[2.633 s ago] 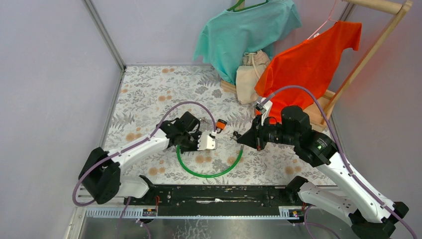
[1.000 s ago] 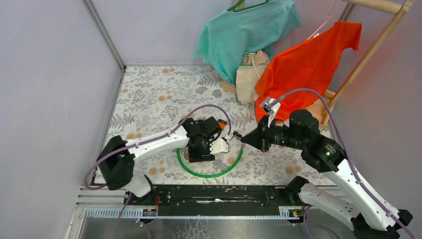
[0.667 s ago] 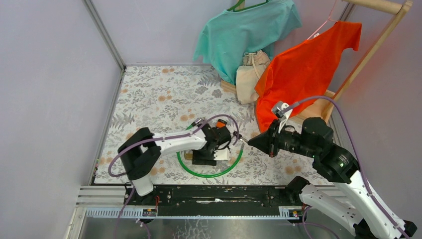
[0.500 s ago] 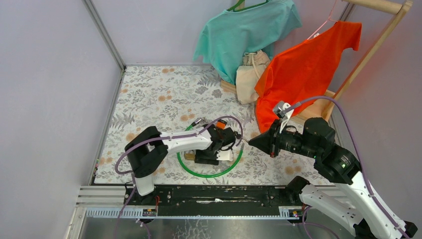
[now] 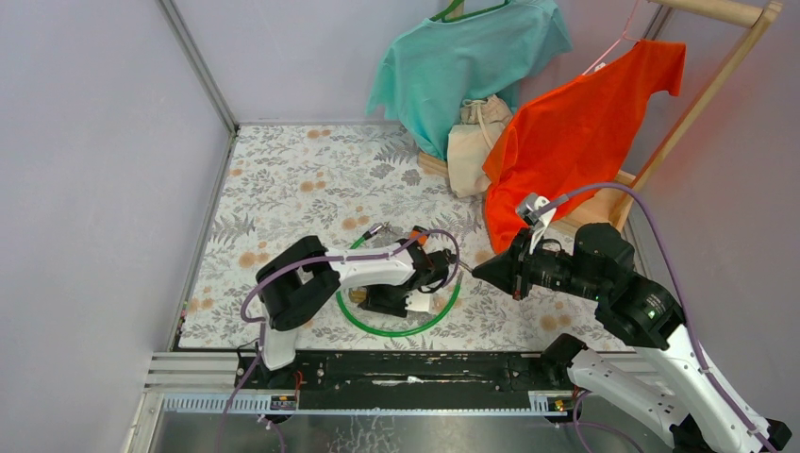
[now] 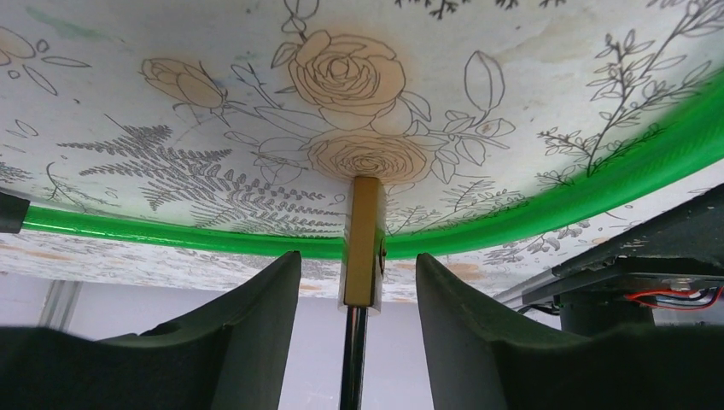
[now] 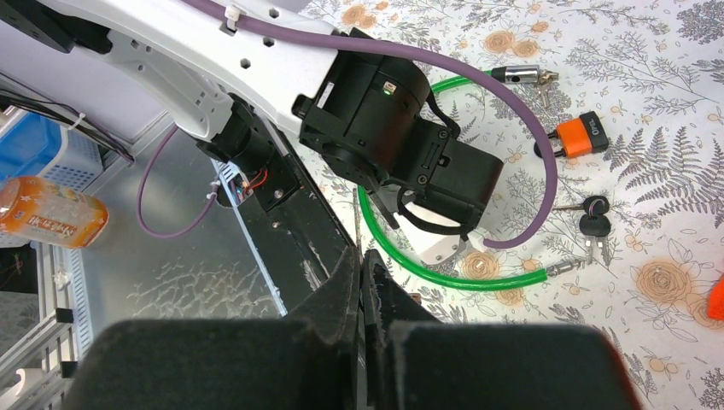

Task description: Unlock with the key

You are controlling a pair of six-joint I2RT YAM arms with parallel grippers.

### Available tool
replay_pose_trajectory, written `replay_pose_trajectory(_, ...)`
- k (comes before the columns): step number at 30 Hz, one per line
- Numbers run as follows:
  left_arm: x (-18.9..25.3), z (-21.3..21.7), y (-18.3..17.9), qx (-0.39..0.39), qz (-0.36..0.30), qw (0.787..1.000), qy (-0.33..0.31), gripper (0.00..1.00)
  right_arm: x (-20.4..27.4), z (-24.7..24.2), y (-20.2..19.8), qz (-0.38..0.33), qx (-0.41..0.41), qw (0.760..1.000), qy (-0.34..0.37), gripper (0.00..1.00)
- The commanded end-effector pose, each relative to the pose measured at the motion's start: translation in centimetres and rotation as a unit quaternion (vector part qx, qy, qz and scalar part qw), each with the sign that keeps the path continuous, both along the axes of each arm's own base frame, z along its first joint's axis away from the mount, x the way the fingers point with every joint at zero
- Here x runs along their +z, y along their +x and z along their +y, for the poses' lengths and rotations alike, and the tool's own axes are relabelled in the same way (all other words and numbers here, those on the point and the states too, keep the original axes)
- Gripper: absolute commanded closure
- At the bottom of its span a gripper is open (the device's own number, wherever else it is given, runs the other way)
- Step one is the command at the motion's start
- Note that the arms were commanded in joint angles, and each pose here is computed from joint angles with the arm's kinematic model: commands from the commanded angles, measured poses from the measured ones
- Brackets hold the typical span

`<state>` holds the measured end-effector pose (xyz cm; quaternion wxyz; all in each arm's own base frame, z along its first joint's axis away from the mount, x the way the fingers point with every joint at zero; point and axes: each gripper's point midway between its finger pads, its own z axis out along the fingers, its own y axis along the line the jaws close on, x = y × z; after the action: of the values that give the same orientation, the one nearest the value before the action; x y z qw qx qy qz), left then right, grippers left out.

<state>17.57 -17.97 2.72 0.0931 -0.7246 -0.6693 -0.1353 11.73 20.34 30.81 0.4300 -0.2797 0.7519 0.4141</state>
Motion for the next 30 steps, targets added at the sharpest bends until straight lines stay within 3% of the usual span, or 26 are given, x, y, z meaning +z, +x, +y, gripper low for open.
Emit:
replay_pose_trajectory(1, 0.9, 0.3, 0.0, -0.007, 0.001, 1.000, 0.029, 0.42, 2.1, 0.0, 0.5, -0.033, -0.007, 0.999, 0.018, 1.00)
replay_pose_trajectory(16, -0.2, 1.6, 0.0, -0.016, 0.008, 0.997, 0.073, 0.49, 2.4, 0.0, 0.6, -0.039, -0.007, 0.999, 0.023, 1.00)
replay_pose_trajectory(21, 0.0, 2.1, -0.3, -0.019, 0.016, 0.996, 0.082, 0.69, 2.3, 0.2, 0.6, -0.039, -0.003, 0.999, 0.022, 1.00)
replay_pose_trajectory(25, 0.6, 2.5, -0.5, -0.020, 0.016, 0.997, 0.076, 0.99, 2.3, 0.5, 0.8, -0.039, 0.001, 0.999, 0.021, 1.00)
replay_pose_trajectory(30, 1.7, 0.9, 0.2, 0.009, 0.015, 1.000, 0.004, 1.00, 2.4, 0.8, 1.6, -0.035, -0.006, 0.999, 0.014, 1.00)
